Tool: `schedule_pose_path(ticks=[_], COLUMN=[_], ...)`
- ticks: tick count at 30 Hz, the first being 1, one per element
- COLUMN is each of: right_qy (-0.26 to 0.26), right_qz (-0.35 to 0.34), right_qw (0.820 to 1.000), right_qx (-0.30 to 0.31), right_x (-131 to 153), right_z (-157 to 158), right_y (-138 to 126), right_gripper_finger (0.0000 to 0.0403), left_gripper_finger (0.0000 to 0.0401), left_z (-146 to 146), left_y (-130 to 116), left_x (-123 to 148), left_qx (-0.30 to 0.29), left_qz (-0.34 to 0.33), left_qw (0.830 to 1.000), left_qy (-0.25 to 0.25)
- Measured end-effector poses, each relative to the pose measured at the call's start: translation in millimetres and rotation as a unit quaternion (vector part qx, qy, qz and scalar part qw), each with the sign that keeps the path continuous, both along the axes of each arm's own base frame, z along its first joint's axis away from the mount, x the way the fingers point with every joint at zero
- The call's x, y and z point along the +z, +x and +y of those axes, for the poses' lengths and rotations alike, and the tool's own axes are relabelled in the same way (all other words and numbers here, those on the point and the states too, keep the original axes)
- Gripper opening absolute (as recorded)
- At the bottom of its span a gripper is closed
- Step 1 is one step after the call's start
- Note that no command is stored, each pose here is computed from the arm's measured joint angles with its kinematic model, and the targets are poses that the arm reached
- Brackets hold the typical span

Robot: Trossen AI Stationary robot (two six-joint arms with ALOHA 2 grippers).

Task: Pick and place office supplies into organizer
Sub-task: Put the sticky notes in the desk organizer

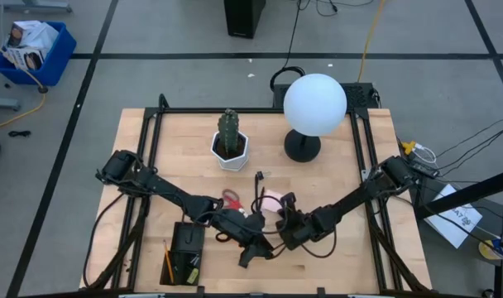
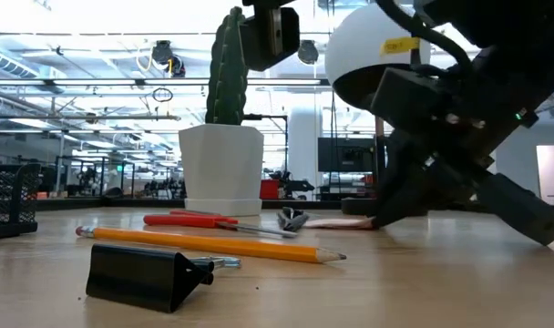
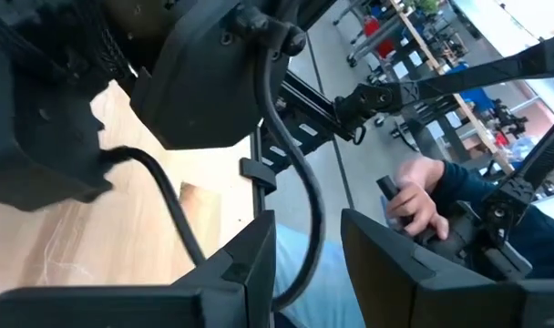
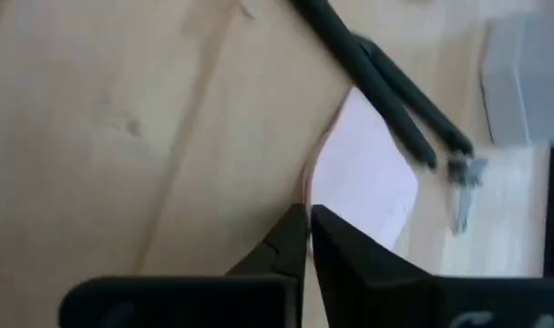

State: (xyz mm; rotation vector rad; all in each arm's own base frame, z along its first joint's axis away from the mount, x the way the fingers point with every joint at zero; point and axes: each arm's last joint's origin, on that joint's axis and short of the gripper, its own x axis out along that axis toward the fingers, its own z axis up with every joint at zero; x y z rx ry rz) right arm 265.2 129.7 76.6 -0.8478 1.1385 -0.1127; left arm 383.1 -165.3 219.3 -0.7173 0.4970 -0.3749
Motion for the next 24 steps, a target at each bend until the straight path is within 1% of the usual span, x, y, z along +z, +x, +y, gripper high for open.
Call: schedule_pose_path(ticks=[1, 4, 6, 8, 10, 14, 16, 18, 21, 24], right_qy=[0.0, 0.002, 0.003, 0.005, 0.005, 0.011, 0.015, 0.02, 0.015, 0.013], right_qz=[-0.009, -0.031, -0.064, -0.087, -0.091, -0.139, -0.153, -0.16, -0.189, -0.196], right_qw=[1.0, 0.999, 0.997, 0.996, 0.996, 0.99, 0.988, 0.987, 0.982, 0.98], right_qx=[-0.014, -0.029, -0.035, -0.029, -0.021, -0.01, -0.007, 0.002, 0.01, 0.02], right_x=[1, 6, 14, 24, 31, 56, 62, 67, 75, 75], right_z=[-1, 3, 9, 15, 20, 33, 37, 42, 49, 56], right_y=[-1, -4, -6, -9, -16, -21, -26, -30, -36, -42], right_gripper_finger=[0.001, 0.0003, 0.0002, 0.0002, 0.0001, 0.0001, 0.0001, 0.0001, 0.0001, 0.0001], left_gripper_finger=[0.0131, 0.0131, 0.0131, 0.0131, 0.0131, 0.0131, 0.0131, 0.0131, 0.0131, 0.0131], left_z=[-1, -1, -1, -3, -7, -9, -8, -4, 8, 19], left_y=[0, 0, -1, -2, -5, -7, -6, -3, 1, 5], left_x=[0, 0, -1, -2, -5, -6, -6, -5, -5, -6], left_qx=[-0.001, -0.002, -0.013, -0.033, -0.04, -0.027, -0.021, 0.001, 0.039, 0.065], left_qz=[0.0, 0.0, -0.006, -0.008, 0.0, 0.01, 0.008, 0.011, 0.034, 0.049], left_qw=[1.0, 1.0, 1.0, 0.999, 0.998, 0.998, 0.998, 0.999, 0.999, 0.996], left_qy=[0.0, 0.005, 0.021, 0.038, 0.046, 0.052, 0.051, 0.037, -0.003, -0.022])
